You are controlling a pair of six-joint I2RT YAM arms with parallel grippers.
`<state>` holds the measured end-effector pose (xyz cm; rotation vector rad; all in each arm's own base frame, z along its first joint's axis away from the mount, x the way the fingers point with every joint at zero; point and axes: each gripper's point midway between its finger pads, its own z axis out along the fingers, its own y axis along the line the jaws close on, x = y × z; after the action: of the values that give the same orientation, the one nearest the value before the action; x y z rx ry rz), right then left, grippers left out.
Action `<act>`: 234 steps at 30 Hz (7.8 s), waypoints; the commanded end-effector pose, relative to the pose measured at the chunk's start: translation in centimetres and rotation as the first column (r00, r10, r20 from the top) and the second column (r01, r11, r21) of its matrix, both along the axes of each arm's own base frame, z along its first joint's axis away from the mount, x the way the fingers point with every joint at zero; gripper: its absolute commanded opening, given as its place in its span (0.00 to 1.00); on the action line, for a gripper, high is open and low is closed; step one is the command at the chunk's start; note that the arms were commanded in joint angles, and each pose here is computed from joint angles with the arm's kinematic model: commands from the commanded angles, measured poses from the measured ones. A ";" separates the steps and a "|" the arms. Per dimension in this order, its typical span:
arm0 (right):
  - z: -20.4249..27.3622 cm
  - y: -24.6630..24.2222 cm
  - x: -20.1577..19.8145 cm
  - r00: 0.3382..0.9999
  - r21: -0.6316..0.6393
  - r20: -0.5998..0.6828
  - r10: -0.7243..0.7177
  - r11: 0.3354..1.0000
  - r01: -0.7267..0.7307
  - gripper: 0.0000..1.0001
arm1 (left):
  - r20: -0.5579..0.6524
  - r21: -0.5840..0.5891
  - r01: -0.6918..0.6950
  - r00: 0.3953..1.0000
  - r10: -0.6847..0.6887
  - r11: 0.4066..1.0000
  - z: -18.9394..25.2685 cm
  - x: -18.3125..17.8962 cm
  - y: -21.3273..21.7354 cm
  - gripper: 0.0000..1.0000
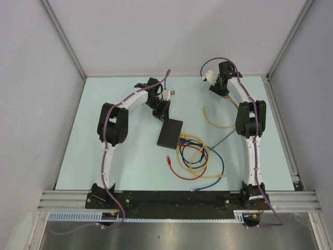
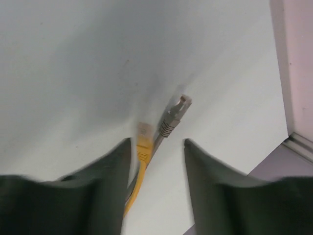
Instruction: Pull the plug from the switch port
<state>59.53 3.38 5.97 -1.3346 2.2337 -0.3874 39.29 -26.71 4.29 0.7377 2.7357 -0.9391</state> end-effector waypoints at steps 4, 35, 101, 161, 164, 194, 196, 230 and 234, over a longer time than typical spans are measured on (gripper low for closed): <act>9.4 2.9 2.1 0.974 0.296 0.178 -0.144 0.951 0.087 0.85 | 0.091 0.041 0.006 0.996 -0.010 0.999 1.4 2.1 1.2 0.26; 2.2 19.0 -14.8 0.815 0.677 -0.579 -0.003 0.556 0.483 0.82 | 0.362 0.247 0.701 0.574 -0.734 0.669 -1.1 -13.1 2.3 0.03; -3.9 21.0 -17.6 0.687 0.697 -0.675 0.270 0.537 0.474 0.57 | 0.152 -0.002 0.069 0.986 -0.068 0.998 0.7 -2.0 0.9 0.34; -6.6 24.1 -18.7 0.660 0.661 -0.701 0.271 0.594 0.459 0.09 | 0.166 0.118 0.034 0.985 -0.054 0.992 -1.4 -1.2 2.1 0.47; -6.3 23.8 -18.8 0.662 0.657 -0.702 0.260 0.596 0.462 0.07 | 0.167 0.118 0.034 0.984 -0.054 0.992 -1.4 -1.2 2.1 0.47; -6.4 21.1 -18.3 0.716 0.619 -0.670 0.196 0.680 0.393 0.00 | 0.173 0.112 0.044 0.983 -0.063 0.993 -1.6 -1.0 1.3 0.48; -6.3 21.1 -18.2 0.722 0.620 -0.665 0.193 0.682 0.388 0.00 | 0.171 0.113 0.044 0.983 -0.063 0.993 -1.6 -1.1 1.3 0.48; 8.6 16.2 -21.9 0.848 0.747 -0.258 0.462 0.652 -0.128 0.59 | 0.152 0.076 0.046 0.987 -0.057 0.996 -1.6 -1.0 0.4 0.48; 7.9 14.9 -26.8 0.747 0.638 -0.161 0.644 0.646 -0.419 0.59 | 0.147 0.064 0.042 0.988 -0.051 0.997 -1.5 -0.8 0.2 0.48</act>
<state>38.23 19.21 13.90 -1.2637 2.1216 0.8825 38.87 -26.91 5.05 0.8574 2.5633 -0.8122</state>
